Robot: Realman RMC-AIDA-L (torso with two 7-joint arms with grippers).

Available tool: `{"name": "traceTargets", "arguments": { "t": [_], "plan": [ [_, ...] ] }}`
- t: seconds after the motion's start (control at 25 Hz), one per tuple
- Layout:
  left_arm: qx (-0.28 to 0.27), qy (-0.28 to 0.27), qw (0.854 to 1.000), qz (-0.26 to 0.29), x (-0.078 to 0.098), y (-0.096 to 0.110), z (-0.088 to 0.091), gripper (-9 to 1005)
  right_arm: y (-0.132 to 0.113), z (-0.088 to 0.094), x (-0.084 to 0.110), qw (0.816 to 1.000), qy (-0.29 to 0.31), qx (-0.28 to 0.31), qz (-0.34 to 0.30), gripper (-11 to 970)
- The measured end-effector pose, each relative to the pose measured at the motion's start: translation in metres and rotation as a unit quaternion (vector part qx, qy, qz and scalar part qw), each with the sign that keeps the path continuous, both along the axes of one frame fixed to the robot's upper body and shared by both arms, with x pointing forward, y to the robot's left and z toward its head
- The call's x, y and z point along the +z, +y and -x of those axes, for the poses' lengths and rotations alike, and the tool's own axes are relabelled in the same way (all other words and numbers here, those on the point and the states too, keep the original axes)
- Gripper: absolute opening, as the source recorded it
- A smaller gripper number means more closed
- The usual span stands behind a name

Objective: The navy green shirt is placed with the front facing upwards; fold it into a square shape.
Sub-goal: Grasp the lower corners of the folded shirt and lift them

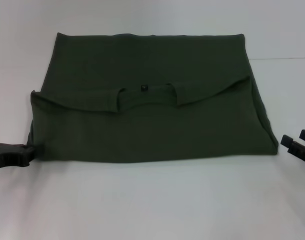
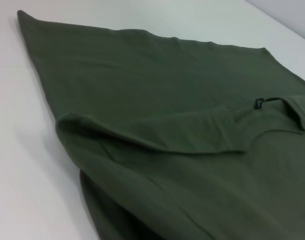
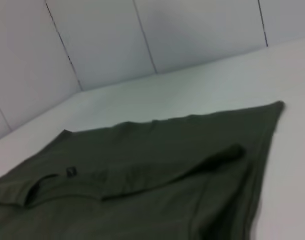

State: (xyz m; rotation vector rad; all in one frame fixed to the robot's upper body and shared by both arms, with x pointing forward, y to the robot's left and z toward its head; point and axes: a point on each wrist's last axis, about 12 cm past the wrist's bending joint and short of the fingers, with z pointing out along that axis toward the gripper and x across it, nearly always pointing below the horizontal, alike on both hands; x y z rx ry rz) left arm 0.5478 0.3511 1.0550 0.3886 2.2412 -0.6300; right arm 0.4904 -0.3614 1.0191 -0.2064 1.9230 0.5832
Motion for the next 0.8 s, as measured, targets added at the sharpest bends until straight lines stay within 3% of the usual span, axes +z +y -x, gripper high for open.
{"name": "traceTargets", "arguments": {
  "t": [0.8],
  "plan": [
    [-0.001,-0.014,1.000,0.002,0.002,-0.004,-0.004,34,0.036,-0.029,-0.010,0.998,0.036,0.041,0.031,735]
  ]
}}
